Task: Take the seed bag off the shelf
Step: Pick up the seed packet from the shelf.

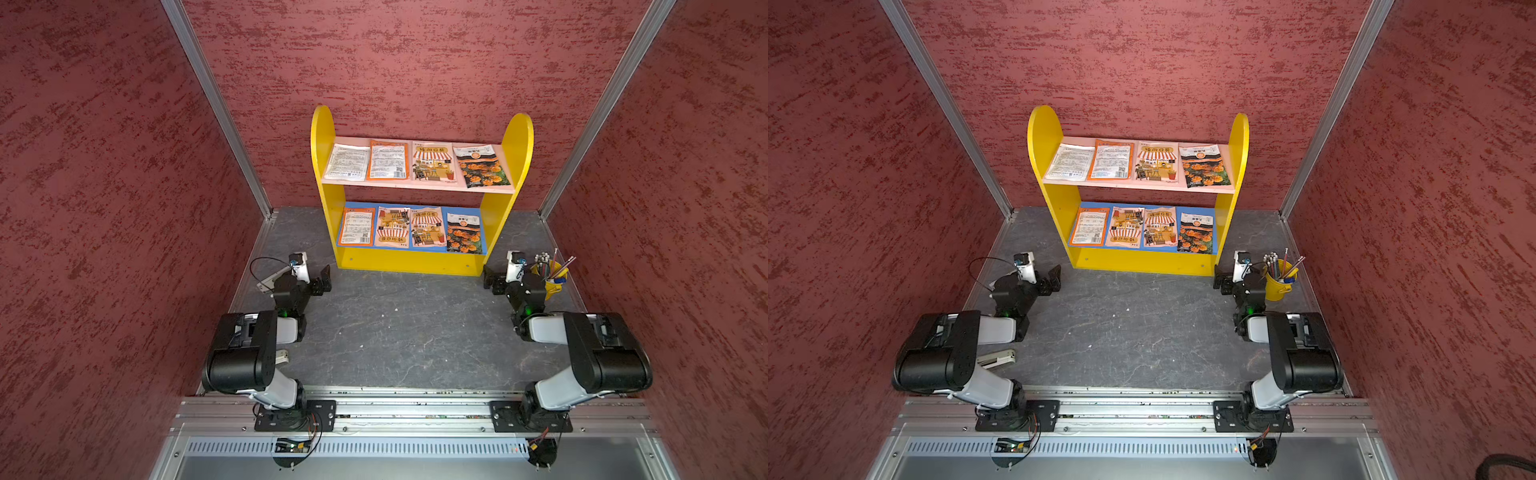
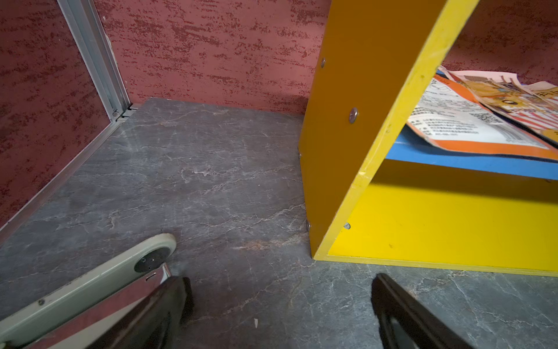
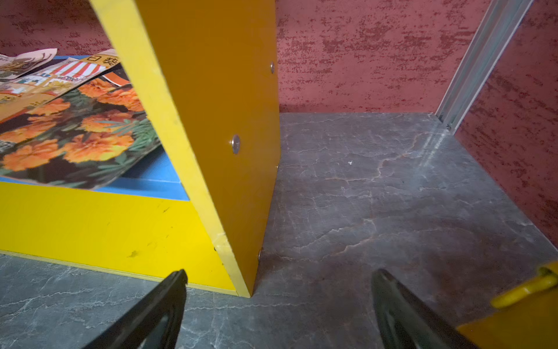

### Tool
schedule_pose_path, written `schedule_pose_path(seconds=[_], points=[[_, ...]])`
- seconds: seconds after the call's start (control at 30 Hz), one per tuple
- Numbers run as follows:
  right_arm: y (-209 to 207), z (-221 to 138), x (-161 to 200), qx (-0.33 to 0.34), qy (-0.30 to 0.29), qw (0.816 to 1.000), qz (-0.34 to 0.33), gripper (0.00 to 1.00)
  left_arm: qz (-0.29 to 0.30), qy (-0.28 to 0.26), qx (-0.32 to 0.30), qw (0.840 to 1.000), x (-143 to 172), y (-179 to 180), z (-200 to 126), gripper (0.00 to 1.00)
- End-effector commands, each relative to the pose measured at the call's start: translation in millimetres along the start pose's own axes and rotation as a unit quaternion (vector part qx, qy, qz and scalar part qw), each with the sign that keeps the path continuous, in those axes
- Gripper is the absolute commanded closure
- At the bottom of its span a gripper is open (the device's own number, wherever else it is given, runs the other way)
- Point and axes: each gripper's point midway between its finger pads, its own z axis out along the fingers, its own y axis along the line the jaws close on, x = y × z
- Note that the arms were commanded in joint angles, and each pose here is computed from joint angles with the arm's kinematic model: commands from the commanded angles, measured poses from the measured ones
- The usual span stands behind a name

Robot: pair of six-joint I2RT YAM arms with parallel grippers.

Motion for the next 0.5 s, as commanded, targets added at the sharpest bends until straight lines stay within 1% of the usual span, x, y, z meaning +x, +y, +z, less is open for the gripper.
schedule_pose_path(seconds=[0.0, 0.47], points=[[0.0, -0.2, -0.8, -0.003, -0.005, 1.0, -0.003, 0.02, 0.008, -0.007, 0.006, 1.0, -6.7, -3.4, 2.3, 0.0], [0.1, -0.2, -0.9, -0.003, -0.005, 1.0, -0.003, 0.02, 0.008, -0.006, 0.006, 1.0, -6.2, -3.6, 2.4, 0.0]])
